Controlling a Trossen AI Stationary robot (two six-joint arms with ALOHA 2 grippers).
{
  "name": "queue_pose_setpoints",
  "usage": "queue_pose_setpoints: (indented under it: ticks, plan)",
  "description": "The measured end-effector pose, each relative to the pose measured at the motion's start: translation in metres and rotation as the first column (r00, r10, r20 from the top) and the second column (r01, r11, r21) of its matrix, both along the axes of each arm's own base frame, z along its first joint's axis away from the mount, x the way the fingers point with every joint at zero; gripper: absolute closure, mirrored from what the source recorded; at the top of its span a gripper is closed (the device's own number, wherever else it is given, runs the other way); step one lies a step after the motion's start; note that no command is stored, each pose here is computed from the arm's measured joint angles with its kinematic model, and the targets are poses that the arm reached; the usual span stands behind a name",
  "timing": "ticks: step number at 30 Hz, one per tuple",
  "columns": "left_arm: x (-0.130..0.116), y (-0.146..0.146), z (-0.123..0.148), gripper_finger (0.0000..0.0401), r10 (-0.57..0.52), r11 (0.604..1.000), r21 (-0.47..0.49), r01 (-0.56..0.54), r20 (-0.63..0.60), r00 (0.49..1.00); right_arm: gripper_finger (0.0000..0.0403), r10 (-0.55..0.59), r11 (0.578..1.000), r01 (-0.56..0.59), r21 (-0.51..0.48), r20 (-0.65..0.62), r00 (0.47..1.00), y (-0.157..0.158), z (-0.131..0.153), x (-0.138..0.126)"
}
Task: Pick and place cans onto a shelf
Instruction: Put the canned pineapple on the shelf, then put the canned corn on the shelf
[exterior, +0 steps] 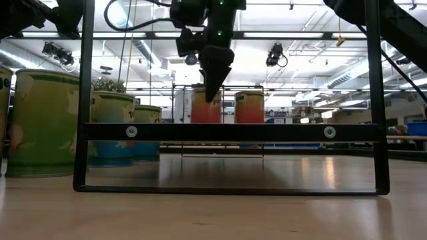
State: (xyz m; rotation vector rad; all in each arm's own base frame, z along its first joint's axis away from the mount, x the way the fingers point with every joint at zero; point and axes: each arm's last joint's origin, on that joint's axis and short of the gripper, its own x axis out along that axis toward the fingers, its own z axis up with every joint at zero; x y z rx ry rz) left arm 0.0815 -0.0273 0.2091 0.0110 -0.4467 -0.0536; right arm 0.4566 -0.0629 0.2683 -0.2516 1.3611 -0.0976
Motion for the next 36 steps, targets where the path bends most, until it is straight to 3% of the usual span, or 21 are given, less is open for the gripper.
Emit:
queue_pose_setpoints:
  ticks: [16,22,29,33,36]
  plan:
    - [0.000,0.000,0.000,0.0044,-0.001,1.000,-0.002,0.001,-0.001,1.000,0.0012,-0.052,0.963,0.050,-0.263,-0.002,0.999,0.019,0.002,0.002]
    - [0.000,0.000,0.000,0.0044,-0.001,1.000,-0.002,0.001,-0.001,1.000,0.0012,-0.103,0.966,0.114,-0.230,0.055,0.993,0.040,0.023,-0.009]
    - [0.000,0.000,0.000,0.0044,0.000,1.000,0.000,0.000,-0.001,1.000,0.0014,-0.115,0.993,0.113,0.020,0.116,0.987,0.080,0.041,-0.018]
    - [0.000,0.000,0.000,0.0044,-0.003,1.000,-0.005,0.003,-0.001,1.000,0.0015,-0.066,0.998,0.065,0.021,0.081,0.994,0.106,0.046,-0.028]
    - [0.000,0.000,0.000,0.0044,-0.008,1.000,-0.016,0.008,-0.001,1.000,0.0015,-0.096,0.995,0.095,0.016,0.035,0.995,0.119,0.046,-0.037]
